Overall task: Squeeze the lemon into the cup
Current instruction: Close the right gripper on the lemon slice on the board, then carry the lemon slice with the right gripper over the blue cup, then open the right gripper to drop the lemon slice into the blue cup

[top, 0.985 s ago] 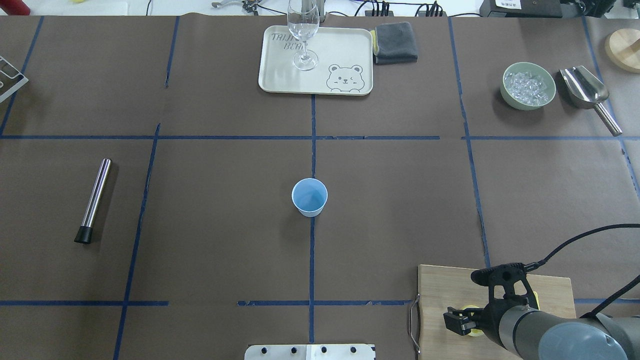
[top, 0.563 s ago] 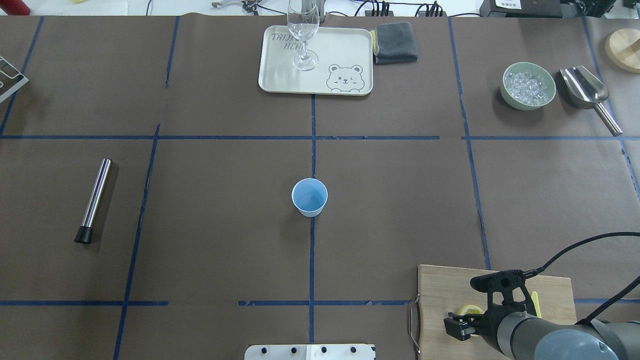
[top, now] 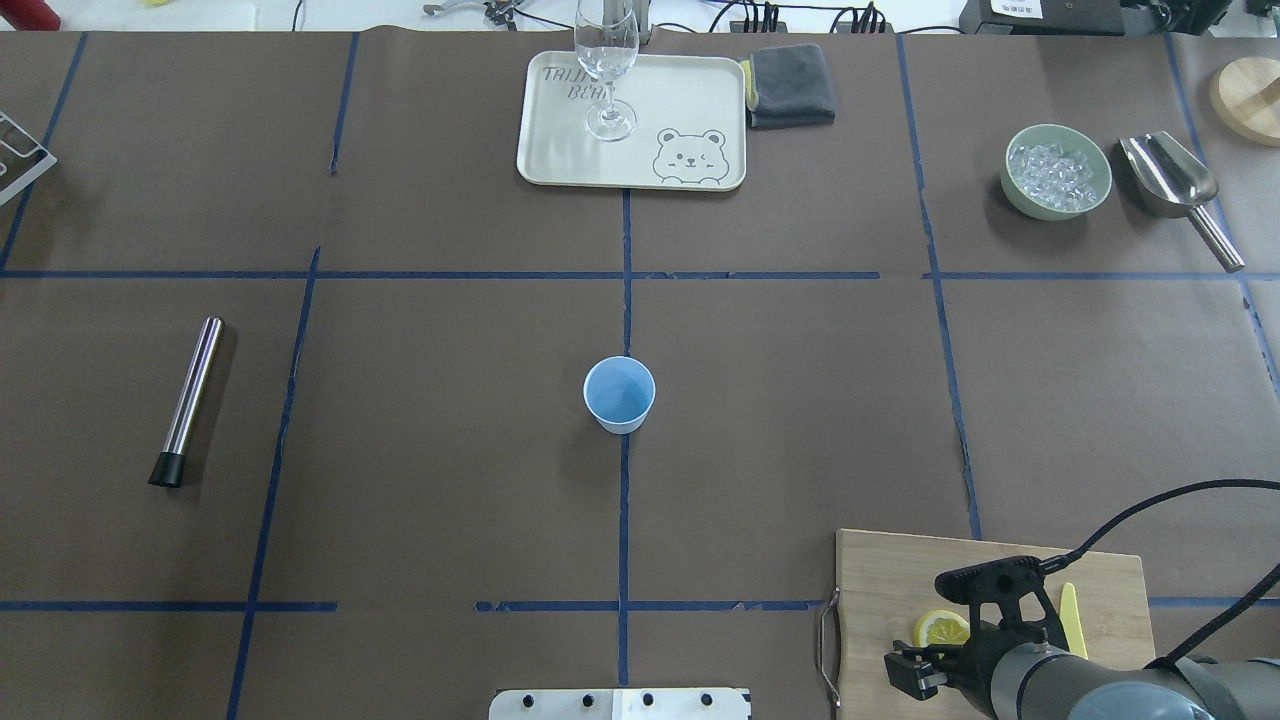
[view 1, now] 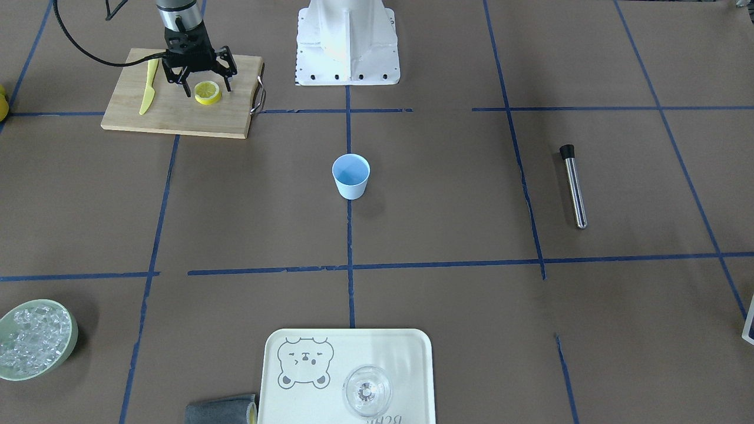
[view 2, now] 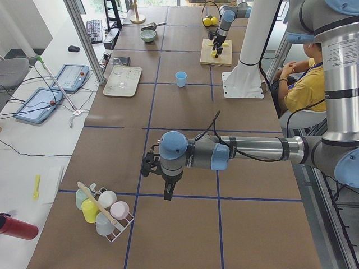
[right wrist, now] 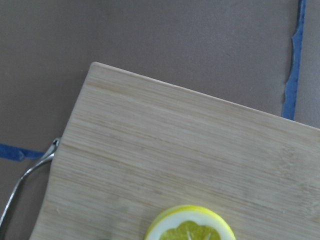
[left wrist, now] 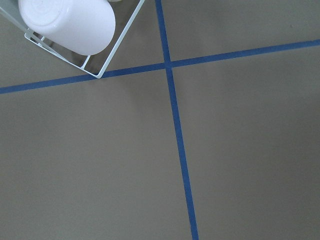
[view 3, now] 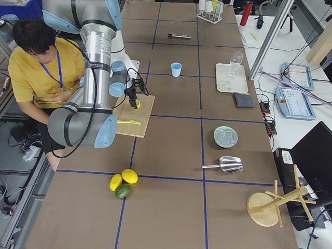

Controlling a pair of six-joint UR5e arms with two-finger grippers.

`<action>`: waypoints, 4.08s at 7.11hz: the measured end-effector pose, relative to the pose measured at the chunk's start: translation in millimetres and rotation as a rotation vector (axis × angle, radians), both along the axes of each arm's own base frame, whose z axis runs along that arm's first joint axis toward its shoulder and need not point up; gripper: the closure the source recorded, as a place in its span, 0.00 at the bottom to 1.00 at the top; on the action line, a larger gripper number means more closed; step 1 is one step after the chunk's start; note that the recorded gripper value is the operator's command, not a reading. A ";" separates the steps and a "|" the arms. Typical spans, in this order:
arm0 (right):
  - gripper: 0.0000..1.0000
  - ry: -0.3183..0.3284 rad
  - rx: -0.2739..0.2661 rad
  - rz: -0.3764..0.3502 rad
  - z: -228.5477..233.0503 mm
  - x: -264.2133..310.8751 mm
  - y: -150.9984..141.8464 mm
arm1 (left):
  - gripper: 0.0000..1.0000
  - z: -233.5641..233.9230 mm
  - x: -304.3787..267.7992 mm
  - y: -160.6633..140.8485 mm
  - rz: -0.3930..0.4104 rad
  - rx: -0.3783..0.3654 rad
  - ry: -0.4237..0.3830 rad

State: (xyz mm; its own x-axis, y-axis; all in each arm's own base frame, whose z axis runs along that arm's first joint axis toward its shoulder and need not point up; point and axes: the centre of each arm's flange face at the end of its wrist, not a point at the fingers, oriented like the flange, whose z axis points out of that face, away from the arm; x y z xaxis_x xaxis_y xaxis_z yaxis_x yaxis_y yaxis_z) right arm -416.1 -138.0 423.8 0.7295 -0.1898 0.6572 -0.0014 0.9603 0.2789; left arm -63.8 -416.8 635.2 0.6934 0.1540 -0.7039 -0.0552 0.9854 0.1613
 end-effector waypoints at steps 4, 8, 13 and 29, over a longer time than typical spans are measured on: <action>0.60 0.003 0.000 0.001 1.1 0.3 -0.2 | 0.00 0.1 0.0 0.4 0.000 -0.001 0.000; 0.82 -0.013 -0.001 0.005 -6.7 3.7 -2.4 | 0.00 -0.6 0.0 0.3 -0.001 -0.001 0.000; 0.79 -0.093 -0.006 0.035 -53.4 27.3 -16.1 | 0.00 -0.5 0.0 0.4 -0.001 -0.002 0.000; 0.78 -0.042 -0.154 0.200 -322.5 -140.4 -206.6 | 0.00 4.0 -0.1 1.6 -0.001 -0.011 -0.001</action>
